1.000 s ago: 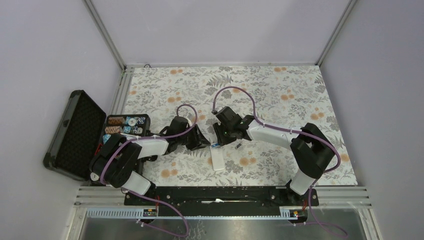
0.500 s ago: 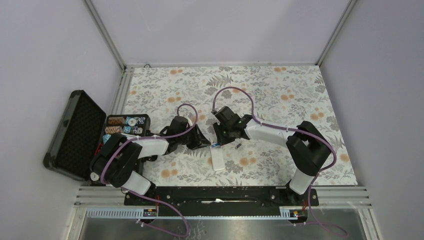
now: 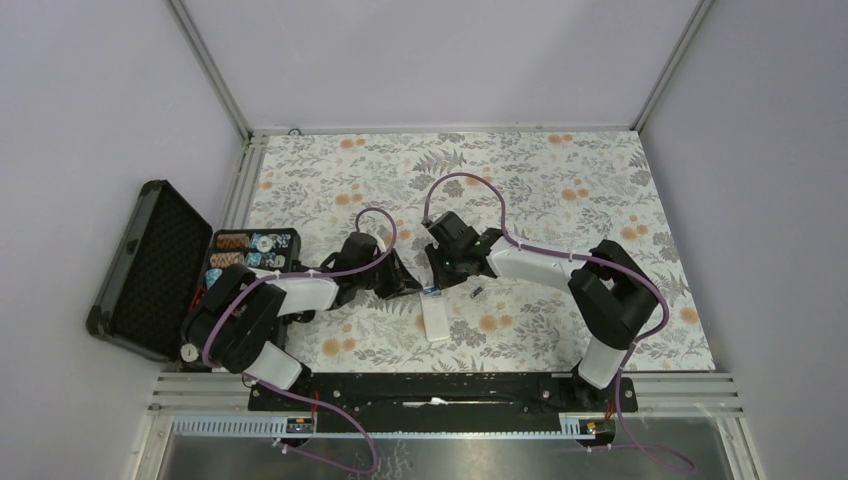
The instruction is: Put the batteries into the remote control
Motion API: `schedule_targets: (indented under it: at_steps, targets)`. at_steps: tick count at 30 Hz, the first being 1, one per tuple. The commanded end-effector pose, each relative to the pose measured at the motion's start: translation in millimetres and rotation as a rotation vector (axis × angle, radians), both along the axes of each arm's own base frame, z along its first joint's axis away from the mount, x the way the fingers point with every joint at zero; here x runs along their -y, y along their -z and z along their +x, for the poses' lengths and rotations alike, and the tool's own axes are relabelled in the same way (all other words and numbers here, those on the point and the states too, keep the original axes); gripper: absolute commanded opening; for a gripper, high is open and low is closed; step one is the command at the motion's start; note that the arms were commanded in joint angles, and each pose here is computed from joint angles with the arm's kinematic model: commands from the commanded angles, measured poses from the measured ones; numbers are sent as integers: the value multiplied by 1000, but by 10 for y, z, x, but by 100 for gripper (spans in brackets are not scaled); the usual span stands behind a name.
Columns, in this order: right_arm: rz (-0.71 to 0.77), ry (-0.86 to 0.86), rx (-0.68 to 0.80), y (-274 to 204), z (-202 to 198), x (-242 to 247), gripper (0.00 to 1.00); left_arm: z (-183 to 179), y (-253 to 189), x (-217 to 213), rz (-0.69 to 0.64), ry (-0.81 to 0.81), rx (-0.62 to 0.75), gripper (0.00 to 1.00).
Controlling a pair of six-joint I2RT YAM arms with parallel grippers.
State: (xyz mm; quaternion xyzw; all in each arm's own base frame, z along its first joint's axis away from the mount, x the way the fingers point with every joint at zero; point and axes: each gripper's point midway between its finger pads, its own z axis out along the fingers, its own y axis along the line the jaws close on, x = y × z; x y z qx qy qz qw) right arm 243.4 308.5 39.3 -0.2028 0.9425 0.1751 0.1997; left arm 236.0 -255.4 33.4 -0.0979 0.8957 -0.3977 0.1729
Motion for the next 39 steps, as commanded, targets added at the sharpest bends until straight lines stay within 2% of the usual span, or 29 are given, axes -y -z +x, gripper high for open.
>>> schedule_targets:
  at_steps: [1, 24, 39]
  targets:
    - [46, 8, 7, -113, 94, -121, 26, 87, -156, 118, -53, 22, 48, 27]
    - [56, -12, -23, -64, 52, -163, 21, 84, -148, 169, -55, 37, 44, 23]
    - [78, -45, -69, -21, -24, -229, 18, 88, -147, 164, -48, 44, 53, 13]
